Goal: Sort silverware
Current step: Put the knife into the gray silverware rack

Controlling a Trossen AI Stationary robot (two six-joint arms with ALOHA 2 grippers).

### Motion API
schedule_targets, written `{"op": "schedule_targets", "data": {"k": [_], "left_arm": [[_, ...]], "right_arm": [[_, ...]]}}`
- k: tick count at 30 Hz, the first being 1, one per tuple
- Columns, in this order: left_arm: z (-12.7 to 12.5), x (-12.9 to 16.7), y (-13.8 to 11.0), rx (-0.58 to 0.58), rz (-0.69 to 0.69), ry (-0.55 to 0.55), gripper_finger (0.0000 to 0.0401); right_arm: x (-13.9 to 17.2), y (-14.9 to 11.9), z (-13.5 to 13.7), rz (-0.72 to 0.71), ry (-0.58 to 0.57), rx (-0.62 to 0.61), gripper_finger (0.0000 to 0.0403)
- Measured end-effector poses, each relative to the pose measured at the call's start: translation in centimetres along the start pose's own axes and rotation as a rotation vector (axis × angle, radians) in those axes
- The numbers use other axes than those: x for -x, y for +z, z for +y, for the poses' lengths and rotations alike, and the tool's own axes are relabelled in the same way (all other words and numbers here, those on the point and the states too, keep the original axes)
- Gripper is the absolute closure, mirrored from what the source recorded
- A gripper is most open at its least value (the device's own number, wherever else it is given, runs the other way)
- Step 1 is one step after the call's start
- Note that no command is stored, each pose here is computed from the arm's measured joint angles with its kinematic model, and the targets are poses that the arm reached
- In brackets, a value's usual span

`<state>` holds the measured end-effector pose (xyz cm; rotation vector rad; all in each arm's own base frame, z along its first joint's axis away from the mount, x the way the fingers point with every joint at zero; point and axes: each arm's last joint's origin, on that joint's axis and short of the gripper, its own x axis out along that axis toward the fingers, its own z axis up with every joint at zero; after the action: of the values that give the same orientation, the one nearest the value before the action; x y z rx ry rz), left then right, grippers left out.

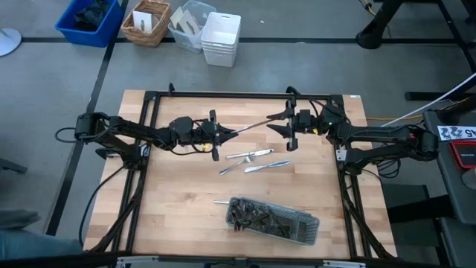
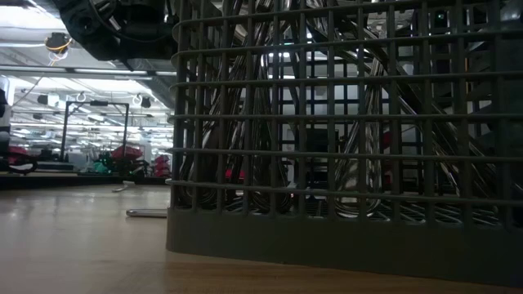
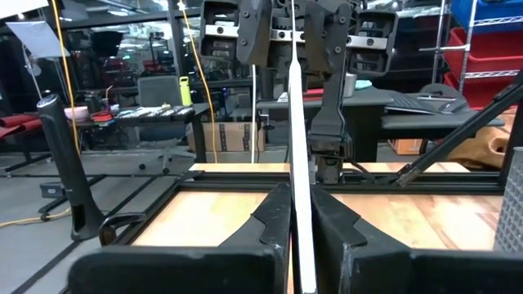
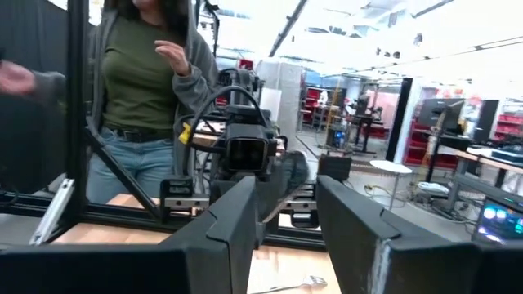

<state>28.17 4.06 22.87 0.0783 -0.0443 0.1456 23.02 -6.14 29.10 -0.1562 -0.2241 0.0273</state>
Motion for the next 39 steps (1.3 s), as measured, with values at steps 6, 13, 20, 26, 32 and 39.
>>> {"op": "schedule_targets", "data": {"k": [6, 13, 20, 26, 32, 39], "left_arm": [[0.0, 0.0, 0.0, 0.0, 0.0, 0.0, 0.0388], [0.0, 0.0, 0.0, 0.0, 0.0, 0.0, 0.0388], [0.0, 0.0, 0.0, 0.0, 0.001, 0.0, 0.0388], [0.0, 0.0, 0.0, -0.003, 0.001, 0.0, 0.0386], [0.0, 0.0, 0.0, -0.006, 0.004, -0.001, 0.0386], [0.0, 0.0, -0.1, 0.009, 0.011, 0.001, 0.0354]], "right_arm": [[-0.3, -0.2, 0.1, -0.021, 0.047, 0.003, 0.0269], [-1.0, -1.0, -0.1, -0.044, 0.056, 0.007, 0.0269], [-1.1, -1.0, -0.1, -0.057, 0.054, 0.01, 0.0278], [-1.1, -0.9, -0.2, -0.069, 0.052, 0.016, 0.0327], [-1.1, -0.9, -0.1, -0.069, 0.055, 0.013, 0.039], [-1.1, -0.9, -0.2, -0.066, 0.036, -0.031, 0.0393]]}}
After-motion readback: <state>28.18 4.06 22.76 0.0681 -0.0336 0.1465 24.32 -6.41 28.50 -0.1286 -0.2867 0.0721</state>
